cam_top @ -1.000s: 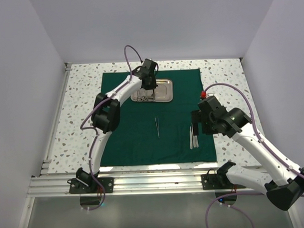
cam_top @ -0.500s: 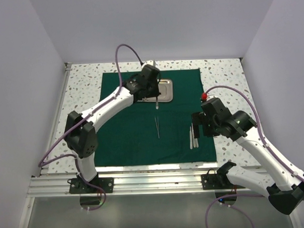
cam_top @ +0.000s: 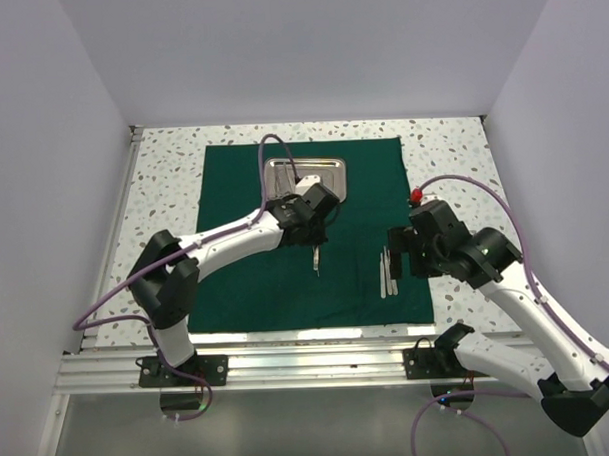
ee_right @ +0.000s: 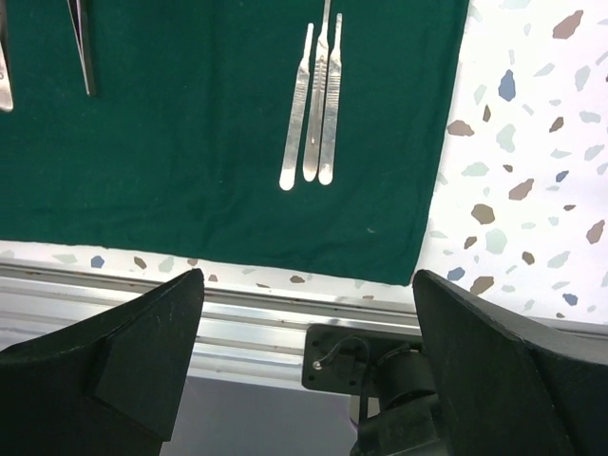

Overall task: Open and lay out the surgical kit
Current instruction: Place the medical item in the surgical kit, then pick up the medical item from the container.

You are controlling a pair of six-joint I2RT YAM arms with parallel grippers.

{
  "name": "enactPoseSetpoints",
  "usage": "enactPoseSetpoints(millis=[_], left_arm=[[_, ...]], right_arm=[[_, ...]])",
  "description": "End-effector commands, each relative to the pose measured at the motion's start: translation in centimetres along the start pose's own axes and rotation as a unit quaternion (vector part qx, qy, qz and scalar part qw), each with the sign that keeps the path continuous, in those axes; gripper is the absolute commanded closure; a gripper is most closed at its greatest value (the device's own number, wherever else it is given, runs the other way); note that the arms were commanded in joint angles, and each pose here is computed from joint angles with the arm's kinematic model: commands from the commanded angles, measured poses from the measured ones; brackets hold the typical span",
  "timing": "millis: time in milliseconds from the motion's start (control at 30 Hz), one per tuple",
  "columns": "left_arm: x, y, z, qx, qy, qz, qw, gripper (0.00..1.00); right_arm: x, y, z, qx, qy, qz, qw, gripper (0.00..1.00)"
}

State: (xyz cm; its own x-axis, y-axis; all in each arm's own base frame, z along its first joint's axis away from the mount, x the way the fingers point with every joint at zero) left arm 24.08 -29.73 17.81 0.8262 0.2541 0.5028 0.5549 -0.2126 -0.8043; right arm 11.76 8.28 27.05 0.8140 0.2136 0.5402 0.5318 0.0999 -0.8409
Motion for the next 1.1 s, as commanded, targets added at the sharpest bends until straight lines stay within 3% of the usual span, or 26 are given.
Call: enactPoseSetpoints(millis=[0,367,500,800,1067], left_arm=[[0.5,0.6,-0.4,0.007,-0.023,-0.028,0.999,1.00],[0.7,2.8,-1.0,0.032,0.009,-0.027,0.999,0.77],[1.7,2.7,-1.6,0.029,0.020,-0.033,0.999,0.57],[7.3,2.5,-0.2,0.031,-0.001,-0.058,0.998,0.58],[13.0,6.0,1.6,0.044,-0.007,-0.068,0.997,0.62]], right_arm=[[-0.6,-0.4,-0.1,0.003,0.029,-0.008,1.000,0.05],[-1.6,0.7,0.0,-0.006,0.046,0.011,0.999,0.05],[-1.2,1.2,0.3,-0.007,0.047,0.013,0.999,0.05],[-0.2,2.2,0.7,-0.018,0.045,0.023,0.999,0.05],[0.8,1.9,0.2,-0.053,0.026,0.012,0.998,0.04]])
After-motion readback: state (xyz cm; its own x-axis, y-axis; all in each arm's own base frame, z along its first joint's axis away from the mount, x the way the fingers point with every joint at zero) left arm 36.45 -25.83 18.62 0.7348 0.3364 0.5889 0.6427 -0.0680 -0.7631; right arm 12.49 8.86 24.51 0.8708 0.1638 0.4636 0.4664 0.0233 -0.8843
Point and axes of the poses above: each gripper's point midway between its finger pads, its own y axis out along the fingers, its own z axis along the line the jaws close on, x = y × z, the point moved 10 cm from there along -y, back along the fingers, and after that the axes turned 11 degrees about -y, right-handed, at the moved point
